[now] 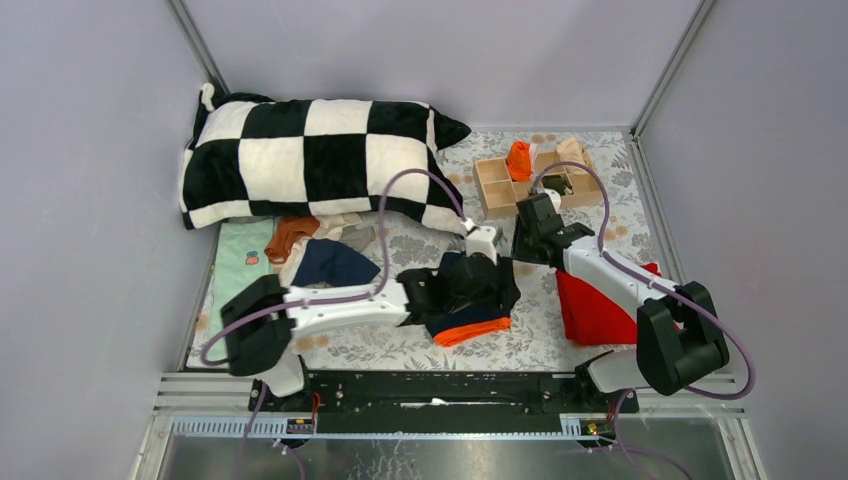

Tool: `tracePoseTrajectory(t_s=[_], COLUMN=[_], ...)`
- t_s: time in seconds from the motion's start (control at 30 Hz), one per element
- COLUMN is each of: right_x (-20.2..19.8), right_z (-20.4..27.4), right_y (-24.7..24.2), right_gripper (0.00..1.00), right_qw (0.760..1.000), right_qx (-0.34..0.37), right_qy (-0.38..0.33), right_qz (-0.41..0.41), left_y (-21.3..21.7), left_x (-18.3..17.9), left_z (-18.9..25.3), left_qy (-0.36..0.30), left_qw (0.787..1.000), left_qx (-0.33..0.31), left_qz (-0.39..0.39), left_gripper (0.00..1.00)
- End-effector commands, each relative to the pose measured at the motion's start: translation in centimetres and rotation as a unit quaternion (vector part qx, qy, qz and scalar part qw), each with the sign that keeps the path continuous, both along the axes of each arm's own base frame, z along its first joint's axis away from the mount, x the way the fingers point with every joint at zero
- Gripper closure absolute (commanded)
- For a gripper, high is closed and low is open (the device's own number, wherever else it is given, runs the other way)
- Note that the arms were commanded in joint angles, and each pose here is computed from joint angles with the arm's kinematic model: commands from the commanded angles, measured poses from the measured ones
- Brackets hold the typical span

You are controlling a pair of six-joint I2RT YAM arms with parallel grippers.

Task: Roll the underwear
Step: Fold the underwear at the center of the board.

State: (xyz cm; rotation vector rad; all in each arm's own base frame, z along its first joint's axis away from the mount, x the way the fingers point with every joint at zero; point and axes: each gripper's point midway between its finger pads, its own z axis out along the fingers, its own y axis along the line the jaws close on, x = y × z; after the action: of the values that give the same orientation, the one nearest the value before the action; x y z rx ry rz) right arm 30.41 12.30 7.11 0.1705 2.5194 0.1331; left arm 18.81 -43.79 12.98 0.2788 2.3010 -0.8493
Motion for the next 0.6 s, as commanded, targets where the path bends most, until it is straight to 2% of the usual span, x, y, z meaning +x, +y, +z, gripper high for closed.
tracePoseTrajectory(t_s=[0.0,0.07,0.17,0.23,0.3,0.37,0.43,0.57], right_x=[0.8,0.8,0.7,-0.1,-0.6,-1.1,-1.7,-3.0], right_z=[2.8,3.5,4.5,4.6,4.0,3.1,2.1,0.4], right_y=[-3.2,-2.9,-0.1,1.8,2.1,2.1,2.5,4.4], right_gripper=[0.56,0.56,0.54,0.43,0.30,0.22,0.16,0.13], right_qw=[0.996,0.997,0.998,0.996,0.996,0.997,0.996,0.988], right_qx=[-0.067,-0.059,0.005,0.049,0.060,0.062,0.071,0.110], right_qy=[-0.040,-0.046,-0.059,-0.046,-0.028,-0.009,0.014,0.063], right_qz=[-0.043,-0.036,0.022,0.060,0.053,0.047,0.054,0.086], left_y=[4.5,6.7,10.0,11.9,13.1,14.2,14.8,15.6], left_x=[1.5,2.1,2.3,2.1,1.7,1.2,0.8,0.5], left_z=[1.9,1.2,-0.5,-1.5,-2.3,-3.2,-3.7,-4.3], left_qy=[-0.031,-0.025,-0.022,-0.020,-0.015,-0.007,-0.001,0.005], left_qw=[0.998,0.997,0.993,0.991,0.989,0.988,0.988,0.986], left_qx=[0.006,0.017,0.047,0.064,0.070,0.075,0.075,0.076], left_qz=[0.056,0.077,0.104,0.119,0.128,0.134,0.138,0.149], left_gripper=[0.29,0.25,0.22,0.21,0.20,0.19,0.19,0.19])
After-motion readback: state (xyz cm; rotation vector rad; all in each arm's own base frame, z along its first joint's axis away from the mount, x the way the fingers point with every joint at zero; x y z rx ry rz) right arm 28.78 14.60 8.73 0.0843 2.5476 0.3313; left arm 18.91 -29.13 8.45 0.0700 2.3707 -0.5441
